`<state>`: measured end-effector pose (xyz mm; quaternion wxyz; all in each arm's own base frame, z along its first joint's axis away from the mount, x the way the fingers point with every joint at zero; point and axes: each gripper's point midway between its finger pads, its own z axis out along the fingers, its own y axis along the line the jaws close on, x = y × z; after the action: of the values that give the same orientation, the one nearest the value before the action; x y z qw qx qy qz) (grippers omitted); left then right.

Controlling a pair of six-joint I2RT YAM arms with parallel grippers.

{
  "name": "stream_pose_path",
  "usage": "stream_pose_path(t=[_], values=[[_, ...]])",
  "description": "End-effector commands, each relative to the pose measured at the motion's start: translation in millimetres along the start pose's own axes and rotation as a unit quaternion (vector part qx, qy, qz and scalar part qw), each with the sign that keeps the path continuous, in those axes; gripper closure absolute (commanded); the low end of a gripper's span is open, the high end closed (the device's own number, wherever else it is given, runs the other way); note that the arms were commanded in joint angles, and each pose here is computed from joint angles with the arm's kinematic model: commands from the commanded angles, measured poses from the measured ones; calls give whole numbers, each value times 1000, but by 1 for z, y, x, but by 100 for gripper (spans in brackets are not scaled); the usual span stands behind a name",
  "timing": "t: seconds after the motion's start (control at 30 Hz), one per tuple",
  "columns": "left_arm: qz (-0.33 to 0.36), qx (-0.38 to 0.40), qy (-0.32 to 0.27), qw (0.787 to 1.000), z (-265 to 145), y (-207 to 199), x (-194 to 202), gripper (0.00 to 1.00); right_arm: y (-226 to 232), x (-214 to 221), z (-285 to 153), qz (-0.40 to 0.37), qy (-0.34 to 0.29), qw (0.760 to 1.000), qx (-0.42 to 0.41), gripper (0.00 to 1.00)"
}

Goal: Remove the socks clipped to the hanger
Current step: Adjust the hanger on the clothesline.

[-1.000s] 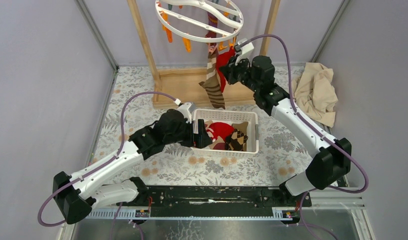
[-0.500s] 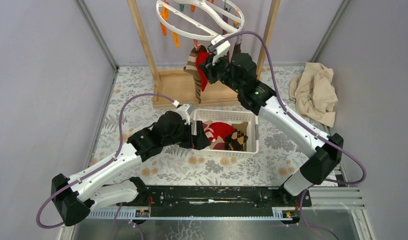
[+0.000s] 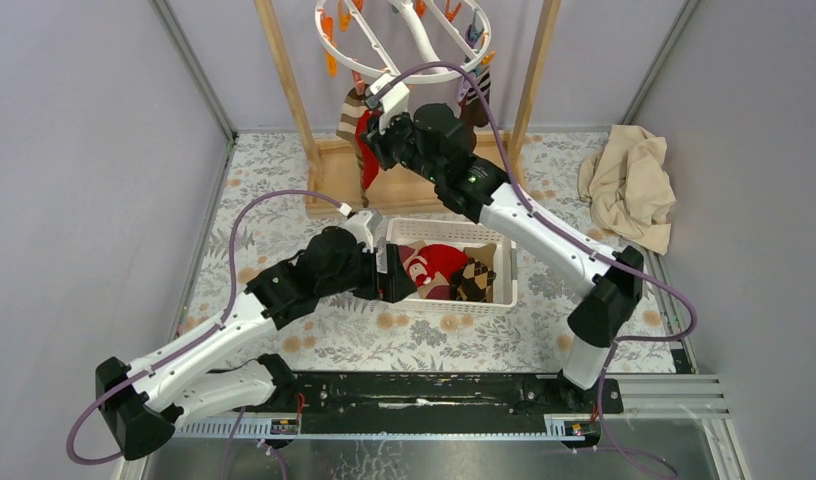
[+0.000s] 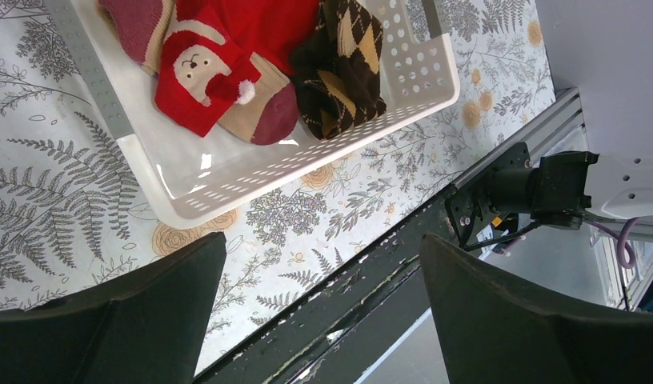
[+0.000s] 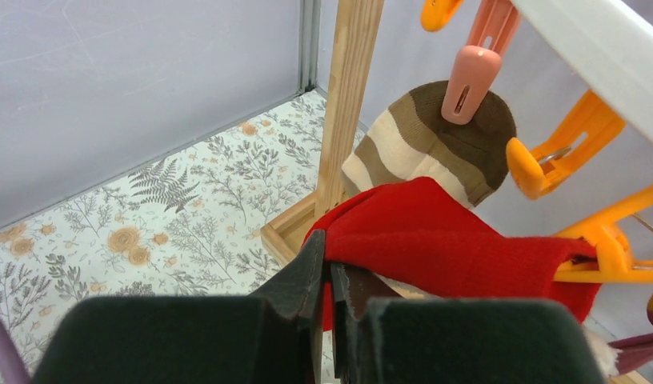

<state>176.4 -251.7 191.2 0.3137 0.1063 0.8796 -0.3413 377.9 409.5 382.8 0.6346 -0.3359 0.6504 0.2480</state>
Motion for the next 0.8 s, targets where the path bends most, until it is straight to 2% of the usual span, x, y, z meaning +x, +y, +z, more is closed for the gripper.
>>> stream_pose_path(t=[0.0,0.77], values=[[16,-8,-13,1000,-6,4,-2,1,3,-33,6,-11,-37,999,4,92],[25,-31,-27,999,-29,14,-1,1,2,-18,71,-13,-43,999,10,91]])
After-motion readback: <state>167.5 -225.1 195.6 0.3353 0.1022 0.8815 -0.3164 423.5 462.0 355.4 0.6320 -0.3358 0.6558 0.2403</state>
